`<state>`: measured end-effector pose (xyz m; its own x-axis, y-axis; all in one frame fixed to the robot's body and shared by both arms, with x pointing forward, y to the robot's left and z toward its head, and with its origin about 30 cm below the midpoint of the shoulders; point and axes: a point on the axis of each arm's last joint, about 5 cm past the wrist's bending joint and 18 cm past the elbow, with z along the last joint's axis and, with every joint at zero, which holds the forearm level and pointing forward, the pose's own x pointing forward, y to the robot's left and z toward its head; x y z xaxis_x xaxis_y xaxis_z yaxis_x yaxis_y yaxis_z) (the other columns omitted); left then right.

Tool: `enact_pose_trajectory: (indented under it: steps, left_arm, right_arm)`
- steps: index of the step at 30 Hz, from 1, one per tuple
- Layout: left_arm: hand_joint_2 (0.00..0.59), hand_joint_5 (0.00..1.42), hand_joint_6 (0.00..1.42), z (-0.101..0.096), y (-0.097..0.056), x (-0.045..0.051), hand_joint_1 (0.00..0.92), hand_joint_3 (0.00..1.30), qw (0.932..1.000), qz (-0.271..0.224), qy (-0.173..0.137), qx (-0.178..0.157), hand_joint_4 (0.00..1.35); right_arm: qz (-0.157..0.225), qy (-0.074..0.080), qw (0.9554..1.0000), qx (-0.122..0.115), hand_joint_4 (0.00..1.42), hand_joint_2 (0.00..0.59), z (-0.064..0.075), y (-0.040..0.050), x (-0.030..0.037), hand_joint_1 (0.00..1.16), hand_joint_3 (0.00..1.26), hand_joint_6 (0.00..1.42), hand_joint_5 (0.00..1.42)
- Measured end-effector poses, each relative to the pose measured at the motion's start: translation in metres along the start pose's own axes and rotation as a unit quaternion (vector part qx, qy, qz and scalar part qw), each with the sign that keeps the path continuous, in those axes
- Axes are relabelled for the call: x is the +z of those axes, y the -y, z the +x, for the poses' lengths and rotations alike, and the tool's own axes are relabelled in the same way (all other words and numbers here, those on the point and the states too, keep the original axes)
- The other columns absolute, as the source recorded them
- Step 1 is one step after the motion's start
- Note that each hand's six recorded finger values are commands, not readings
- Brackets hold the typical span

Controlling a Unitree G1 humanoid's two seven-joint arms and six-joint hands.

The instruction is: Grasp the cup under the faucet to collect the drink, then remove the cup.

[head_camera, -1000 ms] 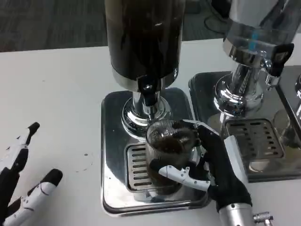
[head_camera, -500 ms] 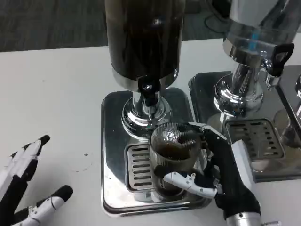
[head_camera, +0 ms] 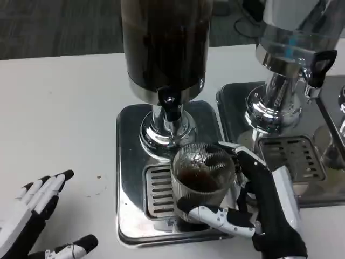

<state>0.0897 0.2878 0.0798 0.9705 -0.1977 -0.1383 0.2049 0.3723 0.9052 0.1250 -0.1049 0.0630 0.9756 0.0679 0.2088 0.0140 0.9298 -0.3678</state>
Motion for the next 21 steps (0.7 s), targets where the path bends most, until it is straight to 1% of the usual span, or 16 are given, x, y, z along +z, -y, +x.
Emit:
enact_pose_trajectory:
  steps: [3,5,8,11,14,16,19,21]
  left_arm:
    - [0.083,0.0,0.0,-0.003,0.001,0.0009,0.0,0.0,1.0,0.003,-0.001,-0.004,0.0]
    - [0.079,0.0,0.0,-0.005,0.001,0.0016,0.0,0.0,0.9999,0.009,0.0,-0.007,0.0]
    - [0.073,0.0,0.0,-0.006,0.002,0.0015,0.0,0.0,0.9997,0.019,0.003,-0.017,0.0]
    - [0.068,0.0,0.0,-0.009,0.003,0.0032,0.0,0.0,0.9995,0.021,0.005,-0.021,0.0]
    - [0.063,0.0,0.0,-0.012,0.004,0.0062,0.0,0.0,0.9993,0.03,0.01,-0.021,0.0]
    - [0.06,0.0,0.0,-0.013,0.004,0.0075,0.0,0.0,0.9992,0.033,0.01,-0.018,0.0]
    - [0.057,0.0,0.0,-0.02,0.007,0.0088,0.0,0.0,0.9992,0.034,0.005,-0.018,0.0]
    - [0.055,0.0,0.0,-0.025,0.009,0.0093,0.0,0.0,0.9992,0.034,0.0,-0.019,0.0]
  right_arm:
    - [0.006,-0.002,1.0,0.002,0.67,0.158,-0.003,0.0018,0.0002,0.96,0.53,1.37,0.92]
    - [0.004,0.0,1.0,0.006,0.67,0.158,-0.006,0.0031,0.0013,0.96,0.53,1.37,0.92]
    - [0.001,0.015,0.9998,0.011,0.67,0.158,-0.008,0.0063,0.0051,0.96,0.54,1.37,0.92]
    - [0.001,0.024,0.9995,0.019,0.67,0.158,-0.013,0.0097,0.0075,0.96,0.54,1.37,0.92]
    - [-0.005,0.025,0.9991,0.035,0.67,0.158,-0.017,0.0113,0.0081,0.96,0.54,1.37,0.92]
    - [-0.003,0.028,0.9988,0.039,0.67,0.158,-0.018,0.0117,0.0101,0.96,0.54,1.37,0.92]
    - [-0.009,0.036,0.9983,0.046,0.67,0.158,-0.023,0.0147,0.0129,0.96,0.55,1.37,0.93]
    - [-0.013,0.04,0.9978,0.05,0.67,0.158,-0.025,0.0159,0.0136,0.96,0.55,1.37,0.93]
